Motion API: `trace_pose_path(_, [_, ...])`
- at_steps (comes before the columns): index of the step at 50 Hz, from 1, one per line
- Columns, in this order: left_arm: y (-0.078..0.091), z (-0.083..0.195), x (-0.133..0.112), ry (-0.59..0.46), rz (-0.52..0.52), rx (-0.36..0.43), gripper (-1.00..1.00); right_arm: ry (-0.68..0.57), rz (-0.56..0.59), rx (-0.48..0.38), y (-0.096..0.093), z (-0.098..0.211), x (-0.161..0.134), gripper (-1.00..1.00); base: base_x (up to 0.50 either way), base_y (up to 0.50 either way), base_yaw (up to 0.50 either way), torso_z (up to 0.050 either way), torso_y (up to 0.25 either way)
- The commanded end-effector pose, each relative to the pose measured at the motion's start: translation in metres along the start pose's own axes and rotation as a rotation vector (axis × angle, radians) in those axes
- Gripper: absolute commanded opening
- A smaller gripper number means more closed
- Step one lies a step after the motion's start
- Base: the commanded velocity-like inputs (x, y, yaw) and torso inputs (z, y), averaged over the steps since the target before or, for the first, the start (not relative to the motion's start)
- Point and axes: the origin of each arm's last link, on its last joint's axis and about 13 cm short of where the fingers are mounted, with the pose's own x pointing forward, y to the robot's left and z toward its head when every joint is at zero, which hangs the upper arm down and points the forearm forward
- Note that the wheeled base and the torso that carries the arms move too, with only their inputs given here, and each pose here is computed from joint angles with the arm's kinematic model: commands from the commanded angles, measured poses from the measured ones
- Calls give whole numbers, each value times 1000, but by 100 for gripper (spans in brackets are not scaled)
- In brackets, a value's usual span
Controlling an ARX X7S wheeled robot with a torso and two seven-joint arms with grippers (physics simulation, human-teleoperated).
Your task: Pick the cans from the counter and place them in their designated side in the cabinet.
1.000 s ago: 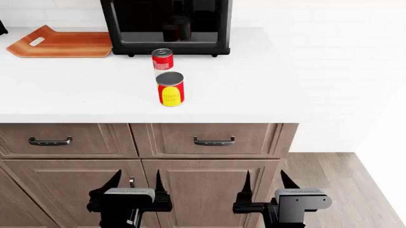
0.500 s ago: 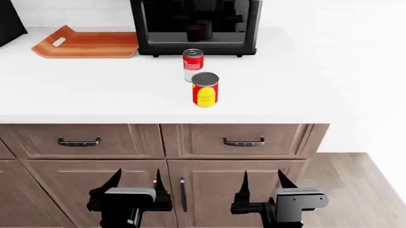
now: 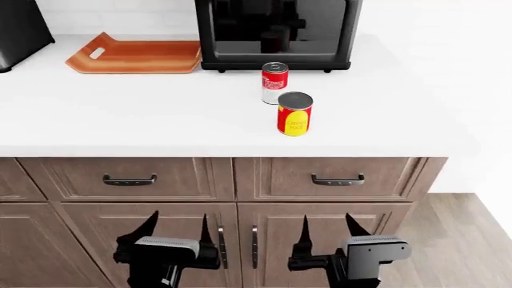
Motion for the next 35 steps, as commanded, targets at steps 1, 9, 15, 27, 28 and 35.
trace_pose_path(1, [4, 12, 10, -44, -111, 46, 100, -21, 83, -16, -5, 18, 2, 100, 0, 0, 0, 0, 0])
trace_pose_path(9, [19, 43, 34, -13, -197, 113, 100, -8, 60, -69, -20, 56, 7, 100, 0, 0, 0, 0, 0])
trace_pose_path(15, [27, 62, 44, 13, -251, 136, 100, -1, 73, -95, -25, 84, 23, 100, 0, 0, 0, 0, 0])
trace_pose_path(27, [41, 123, 66, 1, -279, 163, 100, -36, 156, -132, -41, 161, 24, 100, 0, 0, 0, 0, 0])
trace_pose_path(28, [42, 128, 67, -1, -281, 160, 100, -41, 160, -141, -42, 167, 24, 100, 0, 0, 0, 0, 0])
trace_pose_path(35, [46, 156, 73, -23, -296, 167, 100, -30, 210, -149, -43, 207, 27, 100, 0, 0, 0, 0, 0])
